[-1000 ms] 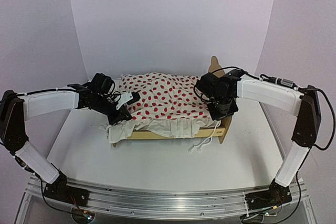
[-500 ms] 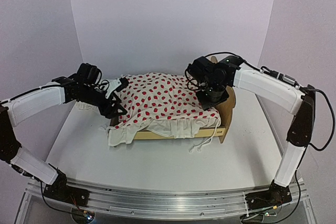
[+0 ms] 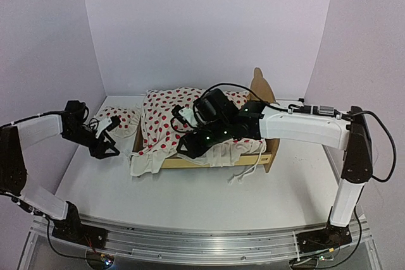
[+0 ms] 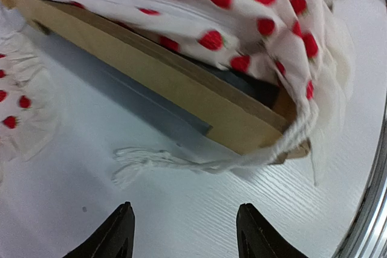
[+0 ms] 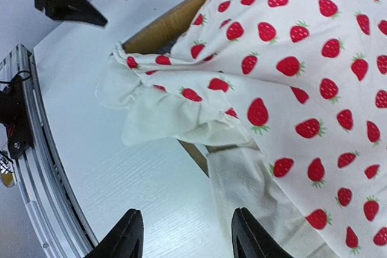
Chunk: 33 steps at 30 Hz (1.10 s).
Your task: Set up the pet bed
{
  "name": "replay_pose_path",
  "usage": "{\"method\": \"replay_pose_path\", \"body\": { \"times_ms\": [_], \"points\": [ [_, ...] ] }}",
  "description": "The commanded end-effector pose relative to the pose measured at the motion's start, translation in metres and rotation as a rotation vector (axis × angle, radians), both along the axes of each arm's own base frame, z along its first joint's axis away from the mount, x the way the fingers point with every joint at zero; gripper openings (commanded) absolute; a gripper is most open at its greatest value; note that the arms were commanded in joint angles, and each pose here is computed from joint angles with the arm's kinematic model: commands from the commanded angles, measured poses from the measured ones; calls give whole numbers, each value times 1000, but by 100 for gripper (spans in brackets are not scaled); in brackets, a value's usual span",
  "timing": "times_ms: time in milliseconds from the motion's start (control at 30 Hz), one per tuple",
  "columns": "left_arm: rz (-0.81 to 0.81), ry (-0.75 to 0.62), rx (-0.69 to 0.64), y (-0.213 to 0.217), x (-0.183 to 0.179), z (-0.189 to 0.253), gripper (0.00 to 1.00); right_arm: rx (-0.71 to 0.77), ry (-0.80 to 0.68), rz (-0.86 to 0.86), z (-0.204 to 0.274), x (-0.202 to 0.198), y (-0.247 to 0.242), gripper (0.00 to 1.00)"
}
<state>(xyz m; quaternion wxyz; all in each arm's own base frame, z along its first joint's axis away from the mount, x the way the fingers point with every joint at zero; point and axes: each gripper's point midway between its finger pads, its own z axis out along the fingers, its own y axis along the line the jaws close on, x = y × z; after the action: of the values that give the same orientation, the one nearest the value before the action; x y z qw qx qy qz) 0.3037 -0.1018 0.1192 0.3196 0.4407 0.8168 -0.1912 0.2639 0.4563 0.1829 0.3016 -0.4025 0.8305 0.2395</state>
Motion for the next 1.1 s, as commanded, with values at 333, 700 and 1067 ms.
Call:
{"method": "replay_pose_path", "body": {
  "times_ms": [333,700,1067],
  "points": [
    [-201,-164,-63,-49,-1,-33,34,108,-35,32,6,-2,18,52],
    [-222,-112,-135,-57,-10,-2,0,100,-40,44,2,-2,21,52],
    [-372,-119,-260,-85,-72,70,0,173,60,130,-9,-20,55,52]
  ]
}}
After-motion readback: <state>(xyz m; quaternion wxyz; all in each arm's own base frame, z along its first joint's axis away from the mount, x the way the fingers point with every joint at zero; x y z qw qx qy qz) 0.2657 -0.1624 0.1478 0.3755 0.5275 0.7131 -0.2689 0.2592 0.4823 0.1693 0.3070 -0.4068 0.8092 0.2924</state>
